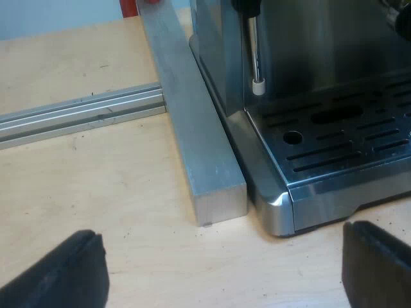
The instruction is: Put the handle in the coffee machine
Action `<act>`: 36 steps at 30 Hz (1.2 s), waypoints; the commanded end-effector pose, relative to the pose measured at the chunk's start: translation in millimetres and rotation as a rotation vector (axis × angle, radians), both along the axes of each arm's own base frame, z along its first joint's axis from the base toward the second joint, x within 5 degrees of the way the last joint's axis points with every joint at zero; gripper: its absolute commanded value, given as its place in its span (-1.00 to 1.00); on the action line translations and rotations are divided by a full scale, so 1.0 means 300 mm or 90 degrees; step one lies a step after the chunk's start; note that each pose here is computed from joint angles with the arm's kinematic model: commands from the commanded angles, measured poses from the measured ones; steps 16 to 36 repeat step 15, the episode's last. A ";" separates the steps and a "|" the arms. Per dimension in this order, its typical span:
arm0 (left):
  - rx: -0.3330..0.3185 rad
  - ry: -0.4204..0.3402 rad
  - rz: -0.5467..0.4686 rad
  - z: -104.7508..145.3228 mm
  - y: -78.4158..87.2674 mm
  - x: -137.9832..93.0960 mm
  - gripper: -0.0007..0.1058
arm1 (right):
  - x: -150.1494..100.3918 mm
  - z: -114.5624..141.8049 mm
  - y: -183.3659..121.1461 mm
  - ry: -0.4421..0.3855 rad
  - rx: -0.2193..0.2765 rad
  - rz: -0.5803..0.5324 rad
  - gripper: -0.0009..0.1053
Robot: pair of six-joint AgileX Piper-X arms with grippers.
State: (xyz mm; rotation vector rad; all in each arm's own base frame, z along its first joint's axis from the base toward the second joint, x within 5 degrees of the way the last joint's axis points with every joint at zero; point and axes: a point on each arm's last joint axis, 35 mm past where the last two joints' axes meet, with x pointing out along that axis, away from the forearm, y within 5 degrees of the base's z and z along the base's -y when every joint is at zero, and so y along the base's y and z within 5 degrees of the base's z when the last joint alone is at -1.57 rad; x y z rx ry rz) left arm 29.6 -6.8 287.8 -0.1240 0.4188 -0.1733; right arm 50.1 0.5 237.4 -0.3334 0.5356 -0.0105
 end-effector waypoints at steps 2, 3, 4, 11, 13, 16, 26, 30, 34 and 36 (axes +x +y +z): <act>0.001 0.000 0.003 0.005 0.001 0.004 0.43 | 0.002 0.009 -0.001 -0.005 -0.003 -0.002 0.26; 0.001 0.000 0.003 0.005 0.001 0.004 0.43 | 0.002 0.009 -0.001 -0.005 -0.003 -0.002 0.26; 0.001 0.002 0.003 0.004 0.001 0.004 0.43 | 0.002 0.009 -0.001 -0.005 -0.003 -0.002 0.26; -0.001 -0.008 0.001 0.001 0.000 0.012 0.43 | 0.002 0.009 -0.001 -0.005 -0.003 -0.002 0.26; -0.001 -0.008 0.001 0.001 0.000 0.012 0.43 | 0.002 0.009 -0.001 -0.005 -0.003 -0.002 0.26; -0.001 -0.008 0.001 0.001 0.000 0.012 0.43 | 0.002 0.009 -0.001 -0.005 -0.003 -0.002 0.26; -0.001 -0.008 0.001 0.001 0.000 0.012 0.43 | 0.002 0.009 -0.001 -0.005 -0.003 -0.002 0.26; -0.001 -0.008 0.001 0.001 0.000 0.012 0.43 | 0.002 0.009 -0.001 -0.005 -0.003 -0.002 0.26; -0.001 -0.008 0.001 0.001 0.000 0.012 0.43 | 0.002 0.009 -0.001 -0.005 -0.003 -0.002 0.26; -0.001 -0.008 0.001 0.001 0.000 0.012 0.43 | 0.002 0.009 -0.001 -0.005 -0.003 -0.002 0.26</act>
